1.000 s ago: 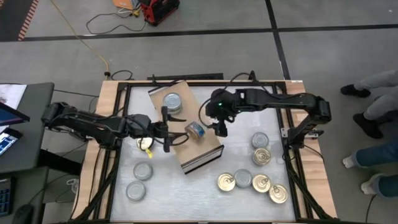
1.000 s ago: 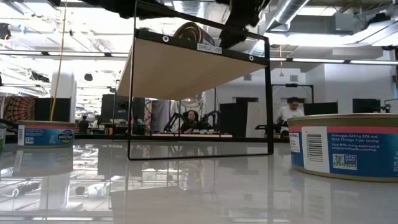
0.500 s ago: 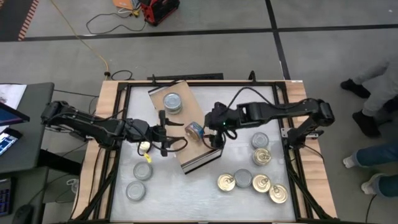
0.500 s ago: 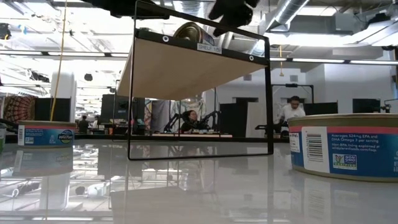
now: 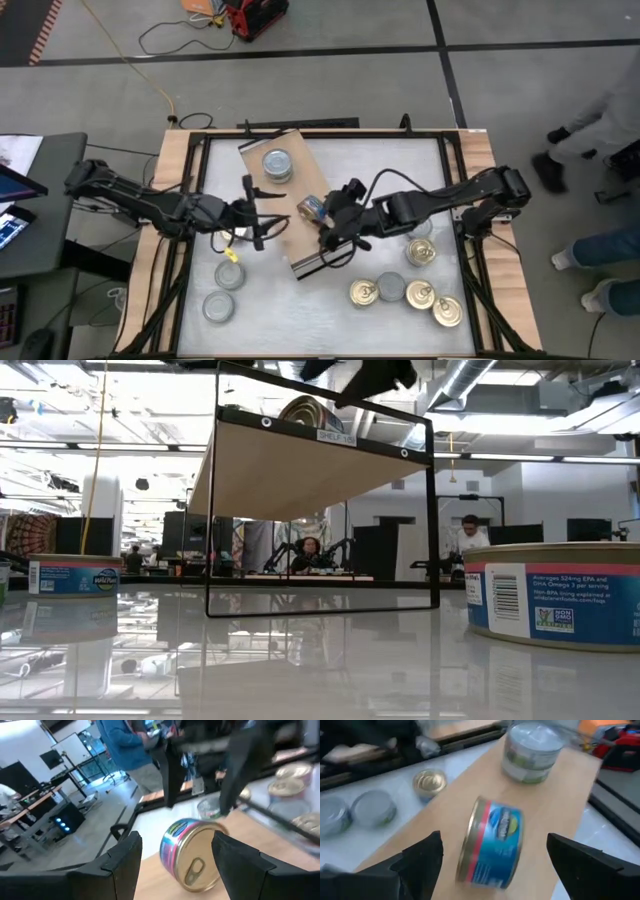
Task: Stack canned seafood by type on shelf
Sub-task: Put the blue tuna can on the shelf
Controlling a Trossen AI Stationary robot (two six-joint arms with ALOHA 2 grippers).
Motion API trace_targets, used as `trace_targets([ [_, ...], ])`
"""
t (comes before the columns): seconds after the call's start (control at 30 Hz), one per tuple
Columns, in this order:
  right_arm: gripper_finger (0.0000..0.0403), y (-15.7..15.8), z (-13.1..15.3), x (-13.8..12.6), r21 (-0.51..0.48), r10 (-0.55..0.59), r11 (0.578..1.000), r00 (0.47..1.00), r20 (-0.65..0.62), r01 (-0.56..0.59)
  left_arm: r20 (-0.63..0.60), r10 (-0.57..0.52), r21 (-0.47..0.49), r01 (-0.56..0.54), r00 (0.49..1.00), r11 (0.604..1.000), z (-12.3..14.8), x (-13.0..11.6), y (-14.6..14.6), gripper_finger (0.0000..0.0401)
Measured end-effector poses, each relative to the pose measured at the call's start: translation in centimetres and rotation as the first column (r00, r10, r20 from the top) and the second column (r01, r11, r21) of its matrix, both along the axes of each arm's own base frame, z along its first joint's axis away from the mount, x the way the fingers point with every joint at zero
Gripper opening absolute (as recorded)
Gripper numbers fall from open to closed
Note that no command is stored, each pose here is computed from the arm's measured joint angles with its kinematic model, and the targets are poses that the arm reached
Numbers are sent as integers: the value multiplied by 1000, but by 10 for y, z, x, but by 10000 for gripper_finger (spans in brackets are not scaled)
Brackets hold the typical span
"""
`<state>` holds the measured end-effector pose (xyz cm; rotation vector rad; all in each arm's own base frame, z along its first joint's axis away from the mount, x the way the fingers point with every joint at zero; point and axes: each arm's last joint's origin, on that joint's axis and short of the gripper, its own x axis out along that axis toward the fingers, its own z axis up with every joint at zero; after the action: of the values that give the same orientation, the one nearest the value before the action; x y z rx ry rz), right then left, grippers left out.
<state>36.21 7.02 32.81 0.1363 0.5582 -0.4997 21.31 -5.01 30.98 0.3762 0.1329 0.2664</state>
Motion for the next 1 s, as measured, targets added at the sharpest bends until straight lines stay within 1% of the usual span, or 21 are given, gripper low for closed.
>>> trace_targets([
  [0.1,377,2,-5,9,-7,-35,999,999,39,36,35,-26,-34,27,999,999,7,-10,-3,228],
  [0.17,377,2,-15,12,-44,-71,997,997,10,71,48,-39,-49,41,998,998,10,-15,-4,228],
  [0.23,377,3,-18,15,-58,-96,994,995,20,97,48,-48,-60,51,998,997,12,-22,-4,228],
  [0.27,377,3,-21,15,-58,-103,993,995,7,103,51,-54,-70,57,997,996,13,-24,-5,228],
  [0.33,377,3,-25,21,-38,-121,992,992,30,122,54,-59,-81,63,997,995,15,-30,-3,228],
  [0.47,377,5,-39,27,-25,-110,994,994,-14,109,50,-65,-97,70,997,993,17,-38,-2,228],
  [0.57,372,6,-43,27,-28,-89,996,995,-41,88,38,-100,-109,104,994,989,17,-42,-2,228],
  [0.67,346,6,-41,27,-33,-61,998,997,-51,60,9,-146,-120,146,989,982,14,-44,-2,228],
  [0.8,282,4,-36,25,-26,3,1000,998,-65,-5,-11,-181,-129,178,983,975,12,-45,-3,228],
  [0.93,223,-6,-36,27,34,43,999,996,-77,-41,-17,-200,-138,196,980,971,11,-45,-3,228],
  [1.0,216,-12,-36,29,69,56,996,995,-77,-51,-17,-200,-138,196,980,971,11,-45,-3,228],
])
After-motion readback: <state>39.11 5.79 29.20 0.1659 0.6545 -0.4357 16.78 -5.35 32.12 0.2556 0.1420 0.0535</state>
